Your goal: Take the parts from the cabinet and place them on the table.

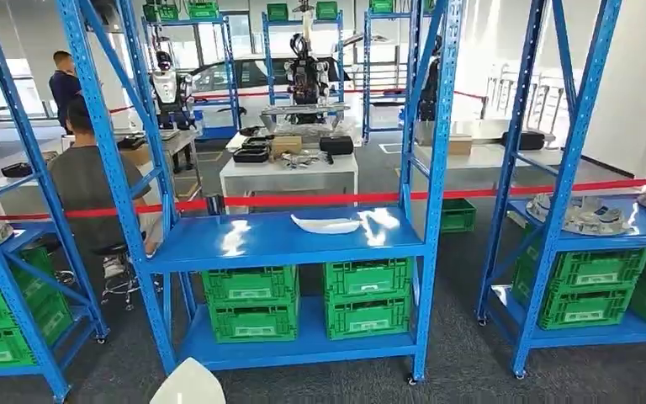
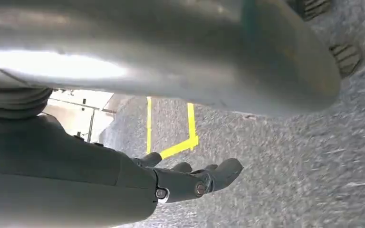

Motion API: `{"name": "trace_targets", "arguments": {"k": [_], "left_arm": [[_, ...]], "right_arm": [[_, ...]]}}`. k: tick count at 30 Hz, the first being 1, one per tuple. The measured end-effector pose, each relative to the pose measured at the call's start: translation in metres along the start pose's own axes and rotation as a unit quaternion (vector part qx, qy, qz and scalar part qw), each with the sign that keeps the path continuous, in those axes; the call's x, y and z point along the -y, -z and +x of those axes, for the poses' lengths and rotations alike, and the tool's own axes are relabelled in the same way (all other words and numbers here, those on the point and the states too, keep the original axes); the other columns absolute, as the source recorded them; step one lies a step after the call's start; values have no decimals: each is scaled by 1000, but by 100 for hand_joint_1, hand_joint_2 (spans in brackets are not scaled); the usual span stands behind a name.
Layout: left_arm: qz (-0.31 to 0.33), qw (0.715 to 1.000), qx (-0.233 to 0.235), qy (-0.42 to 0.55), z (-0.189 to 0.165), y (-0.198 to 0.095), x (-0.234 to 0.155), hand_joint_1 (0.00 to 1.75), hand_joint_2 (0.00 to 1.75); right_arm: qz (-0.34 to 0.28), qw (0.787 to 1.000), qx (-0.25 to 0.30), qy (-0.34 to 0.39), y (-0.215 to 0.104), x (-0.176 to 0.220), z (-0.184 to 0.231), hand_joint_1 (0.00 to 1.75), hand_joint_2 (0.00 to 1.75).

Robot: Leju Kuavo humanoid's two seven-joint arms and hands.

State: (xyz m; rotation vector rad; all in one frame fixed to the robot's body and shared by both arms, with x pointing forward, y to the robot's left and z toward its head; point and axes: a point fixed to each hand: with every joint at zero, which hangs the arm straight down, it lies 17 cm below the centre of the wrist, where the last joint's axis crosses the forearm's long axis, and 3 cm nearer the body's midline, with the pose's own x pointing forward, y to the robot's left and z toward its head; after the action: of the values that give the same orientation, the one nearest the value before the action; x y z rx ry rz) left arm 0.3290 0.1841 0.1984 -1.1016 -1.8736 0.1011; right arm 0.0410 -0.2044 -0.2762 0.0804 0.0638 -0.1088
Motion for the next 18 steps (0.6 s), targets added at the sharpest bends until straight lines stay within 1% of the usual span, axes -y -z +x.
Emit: {"name": "trace_targets", "arguments": {"k": [8, 18], "left_arm": [[-8, 1000, 4, -5, 2, 4, 1, 175, 175], [16, 1000, 4, -23, 0, 5, -7, 175, 175]], "right_arm": [[5, 1000, 2, 4, -1, -3, 3, 0, 0], [13, 1000, -5, -12, 0, -7, -6, 0, 0]]}}
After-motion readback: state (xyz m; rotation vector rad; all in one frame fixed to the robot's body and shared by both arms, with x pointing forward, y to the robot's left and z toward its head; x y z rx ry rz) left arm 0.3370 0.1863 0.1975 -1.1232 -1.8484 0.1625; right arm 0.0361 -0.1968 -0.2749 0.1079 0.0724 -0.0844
